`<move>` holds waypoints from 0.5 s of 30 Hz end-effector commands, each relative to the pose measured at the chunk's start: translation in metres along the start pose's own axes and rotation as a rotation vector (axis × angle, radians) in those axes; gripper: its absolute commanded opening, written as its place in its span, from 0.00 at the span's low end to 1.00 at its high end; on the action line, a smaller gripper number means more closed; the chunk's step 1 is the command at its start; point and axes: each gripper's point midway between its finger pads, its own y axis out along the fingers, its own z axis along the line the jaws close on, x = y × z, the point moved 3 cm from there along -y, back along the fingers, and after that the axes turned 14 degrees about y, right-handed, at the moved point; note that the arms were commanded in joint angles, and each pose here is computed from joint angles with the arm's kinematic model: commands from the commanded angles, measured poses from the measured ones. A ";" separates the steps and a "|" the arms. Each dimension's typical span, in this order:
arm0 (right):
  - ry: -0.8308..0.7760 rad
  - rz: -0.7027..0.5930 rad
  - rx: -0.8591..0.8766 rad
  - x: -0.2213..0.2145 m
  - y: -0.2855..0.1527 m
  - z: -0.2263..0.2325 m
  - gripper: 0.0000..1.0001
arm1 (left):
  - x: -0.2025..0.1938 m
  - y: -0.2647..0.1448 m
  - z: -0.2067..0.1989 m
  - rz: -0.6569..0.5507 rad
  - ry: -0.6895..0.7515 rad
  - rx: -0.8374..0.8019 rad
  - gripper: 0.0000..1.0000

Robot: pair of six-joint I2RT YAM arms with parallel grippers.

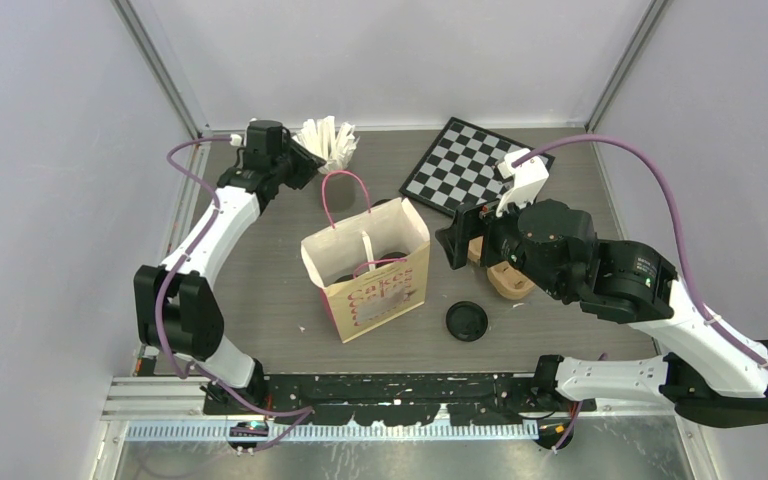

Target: Pack the takeout coffee

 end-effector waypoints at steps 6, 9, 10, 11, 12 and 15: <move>0.049 -0.058 0.018 0.015 -0.005 0.004 0.91 | 0.009 -0.001 -0.008 -0.043 0.044 -0.028 0.23; 0.047 -0.056 0.017 0.015 -0.005 0.003 0.91 | 0.008 -0.002 -0.009 -0.040 0.046 -0.034 0.18; 0.048 -0.055 0.018 0.015 -0.006 0.003 0.91 | 0.009 -0.003 -0.009 -0.041 0.048 -0.037 0.15; 0.049 -0.056 0.019 0.015 -0.006 0.003 0.91 | 0.010 -0.004 -0.010 -0.045 0.051 -0.039 0.12; 0.047 -0.055 0.017 0.014 -0.005 0.003 0.91 | 0.011 -0.005 -0.011 -0.047 0.055 -0.043 0.09; 0.048 -0.055 0.019 0.014 -0.006 0.003 0.91 | 0.013 -0.010 -0.014 -0.055 0.069 -0.053 0.00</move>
